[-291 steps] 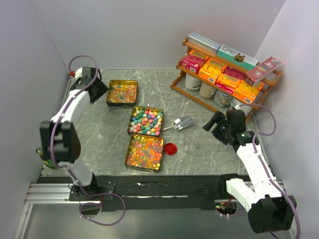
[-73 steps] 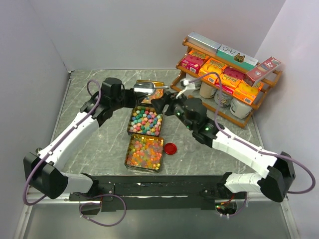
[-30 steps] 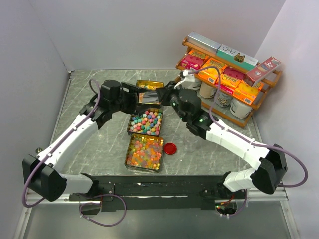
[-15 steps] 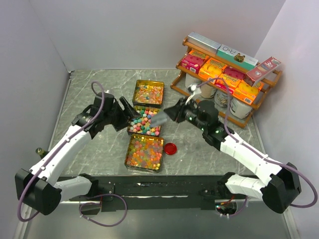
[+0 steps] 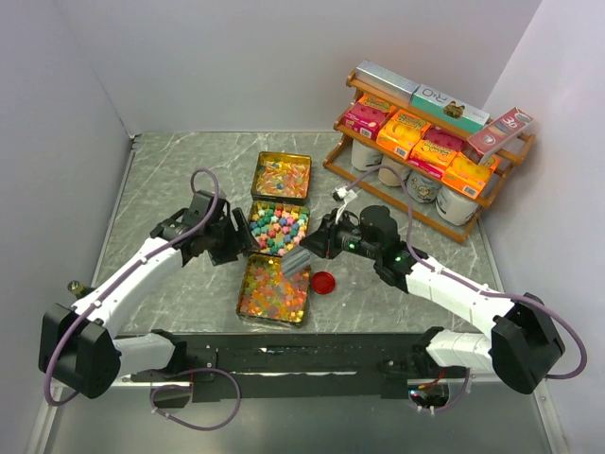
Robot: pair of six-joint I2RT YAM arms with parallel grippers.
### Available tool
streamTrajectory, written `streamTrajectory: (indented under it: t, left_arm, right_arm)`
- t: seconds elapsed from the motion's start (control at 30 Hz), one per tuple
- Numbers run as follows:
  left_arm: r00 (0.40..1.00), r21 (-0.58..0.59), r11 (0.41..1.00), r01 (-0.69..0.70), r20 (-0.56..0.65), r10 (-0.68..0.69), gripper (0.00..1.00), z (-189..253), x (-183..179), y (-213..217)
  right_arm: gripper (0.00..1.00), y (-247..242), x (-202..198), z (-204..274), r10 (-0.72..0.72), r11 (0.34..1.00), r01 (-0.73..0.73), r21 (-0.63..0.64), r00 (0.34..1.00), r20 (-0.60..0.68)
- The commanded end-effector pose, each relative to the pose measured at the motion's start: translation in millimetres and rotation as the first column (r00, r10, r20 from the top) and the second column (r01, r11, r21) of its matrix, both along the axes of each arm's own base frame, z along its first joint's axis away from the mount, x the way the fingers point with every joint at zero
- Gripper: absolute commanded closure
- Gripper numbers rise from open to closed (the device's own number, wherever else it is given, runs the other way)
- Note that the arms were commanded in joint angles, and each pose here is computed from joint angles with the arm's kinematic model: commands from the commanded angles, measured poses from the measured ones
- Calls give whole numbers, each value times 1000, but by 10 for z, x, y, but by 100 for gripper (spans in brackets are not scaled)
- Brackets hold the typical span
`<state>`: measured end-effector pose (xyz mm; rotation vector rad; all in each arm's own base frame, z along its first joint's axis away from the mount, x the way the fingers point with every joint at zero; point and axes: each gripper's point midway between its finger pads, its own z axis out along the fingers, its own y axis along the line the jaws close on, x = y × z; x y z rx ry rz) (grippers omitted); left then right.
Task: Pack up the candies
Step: Adjust the spatula.
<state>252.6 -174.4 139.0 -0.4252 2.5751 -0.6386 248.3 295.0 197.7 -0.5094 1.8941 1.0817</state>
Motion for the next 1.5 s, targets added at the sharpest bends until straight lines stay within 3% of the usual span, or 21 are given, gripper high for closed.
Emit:
streamTrajectory:
  t: [0.0, 0.13, 0.27, 0.43, 0.57, 0.7, 0.73, 0.83, 0.93, 1.03, 1.13, 1.23, 1.27, 1.33, 1.37, 1.4, 1.43, 1.47]
  left_arm:
    - [999, 1, 999, 35, 12, -35, 27, -66, -55, 10]
    - [999, 3, 999, 46, -25, -46, 29, -201, -144, 20]
    - [996, -23, 997, 73, 49, -72, 25, -24, -109, -14]
    - [995, -27, 996, 85, 46, -83, 25, -74, -128, -23]
    - [977, -102, 977, 187, 118, -175, 24, 104, -142, -191]
    - [895, -217, 891, 398, 304, -326, 20, 566, -223, -488]
    - [861, -274, 834, 479, 333, -386, 19, 669, -355, -591]
    - [776, -307, 744, 594, 464, -428, 18, 938, -460, -717]
    - [737, -295, 721, 628, 523, -429, 17, 1058, -469, -749]
    - [715, -288, 703, 650, 546, -437, 24, 1116, -433, -795]
    - [669, -305, 642, 703, 591, -452, 38, 1257, -453, -900]
    - [619, -292, 589, 753, 618, -484, 76, 1350, -519, -979]
    - [619, -290, 585, 758, 604, -502, 99, 1317, -534, -980]
    - [583, -243, 575, 781, 613, -533, 99, 1321, -544, -968]
    - [599, -245, 582, 775, 577, -555, 99, 1243, -580, -933]
    - [572, -207, 576, 791, 584, -576, 99, 1207, -586, -919]
    - [565, -200, 569, 797, 577, -589, 99, 1188, -604, -906]
    - [560, -191, 559, 807, 549, -621, 99, 1098, -660, -876]
  right_arm:
    - [100, 46, 58, 226, 14, 1000, -16, 17, 995, 102]
    - [100, 36, 21, 172, 29, 1000, -29, 2, 995, 92]
    - [100, 65, -63, 314, 55, 998, -58, 31, 994, 95]
    - [100, 84, -56, 398, 44, 997, -50, 53, 994, 103]
    - [100, 145, -153, 573, 86, 990, -95, 101, 993, 85]
    - [100, 169, -239, 910, 109, 978, -126, 169, 988, 106]
    - [100, 165, -248, 966, 107, 976, -126, 180, 988, 108]
    - [100, 167, -267, 1151, 104, 968, -123, 218, 990, 93]
    - [100, 186, -303, 1307, 114, 960, -126, 250, 992, 60]
    - [100, 203, -342, 1442, 129, 950, -131, 284, 991, 25]
    - [100, 219, -367, 1511, 140, 945, -127, 302, 990, -20]
    - [100, 223, -406, 1494, 157, 945, -130, 302, 985, -67]
    - [100, 208, -416, 1480, 153, 949, -123, 291, 985, -80]
    - [81, 105, -388, 1291, 95, 976, -70, 208, 989, -115]
    - [69, 13, -392, 1291, 57, 982, -37, 185, 993, -101]
    - [38, -69, -366, 1236, 10, 988, 7, 155, 995, -104]
    - [29, -254, -286, 1042, -98, 992, 106, 65, 988, -119]
    - [15, -400, -322, 1093, -137, 988, 142, 53, 987, -79]
